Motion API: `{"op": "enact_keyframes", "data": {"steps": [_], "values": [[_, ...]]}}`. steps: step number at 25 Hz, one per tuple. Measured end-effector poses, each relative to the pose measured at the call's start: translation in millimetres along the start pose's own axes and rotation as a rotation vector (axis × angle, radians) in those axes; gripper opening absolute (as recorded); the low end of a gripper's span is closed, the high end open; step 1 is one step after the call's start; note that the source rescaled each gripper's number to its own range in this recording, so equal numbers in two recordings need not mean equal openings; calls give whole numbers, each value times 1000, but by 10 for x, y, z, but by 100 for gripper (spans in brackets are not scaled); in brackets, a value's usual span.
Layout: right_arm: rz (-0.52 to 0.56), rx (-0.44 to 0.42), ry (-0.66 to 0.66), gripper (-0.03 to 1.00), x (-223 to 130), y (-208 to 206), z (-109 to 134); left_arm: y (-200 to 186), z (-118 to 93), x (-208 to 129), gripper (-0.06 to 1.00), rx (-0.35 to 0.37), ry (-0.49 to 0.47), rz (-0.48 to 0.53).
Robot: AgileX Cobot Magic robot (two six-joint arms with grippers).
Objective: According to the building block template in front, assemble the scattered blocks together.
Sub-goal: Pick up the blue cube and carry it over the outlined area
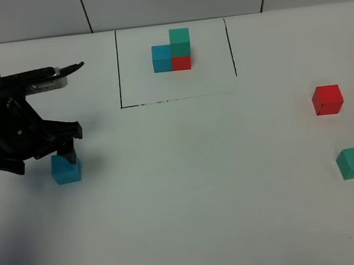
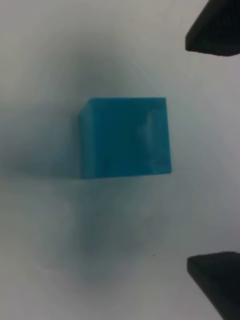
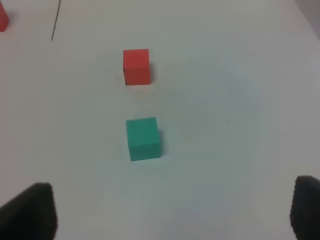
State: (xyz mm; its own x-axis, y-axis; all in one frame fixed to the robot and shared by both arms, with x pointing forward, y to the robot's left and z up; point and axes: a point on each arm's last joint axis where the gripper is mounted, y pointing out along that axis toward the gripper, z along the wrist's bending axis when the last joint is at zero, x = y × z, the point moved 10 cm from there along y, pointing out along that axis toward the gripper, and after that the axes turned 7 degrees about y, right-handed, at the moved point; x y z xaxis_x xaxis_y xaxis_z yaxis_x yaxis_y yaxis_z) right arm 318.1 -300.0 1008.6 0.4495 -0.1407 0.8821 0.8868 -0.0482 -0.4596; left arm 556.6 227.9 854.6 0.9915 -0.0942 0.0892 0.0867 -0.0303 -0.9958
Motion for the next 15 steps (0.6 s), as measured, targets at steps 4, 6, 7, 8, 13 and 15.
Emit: {"op": "enact_keyframes", "data": {"steps": [4,6,7,8,13,15], "values": [[0,1,0,89,0,0,1,225,1,12,89,4,-3,31],[0,1,0,88,0,0,1,319,0,21,89,5,-6,40],[0,1,0,88,0,0,1,367,-1,27,89,5,-8,44],[0,1,0,88,0,0,1,410,-1,33,89,5,-8,46],[0,1,0,87,0,0,1,512,-3,58,82,6,-33,44],[0,1,0,86,0,0,1,519,-5,69,66,5,-38,39]]}}
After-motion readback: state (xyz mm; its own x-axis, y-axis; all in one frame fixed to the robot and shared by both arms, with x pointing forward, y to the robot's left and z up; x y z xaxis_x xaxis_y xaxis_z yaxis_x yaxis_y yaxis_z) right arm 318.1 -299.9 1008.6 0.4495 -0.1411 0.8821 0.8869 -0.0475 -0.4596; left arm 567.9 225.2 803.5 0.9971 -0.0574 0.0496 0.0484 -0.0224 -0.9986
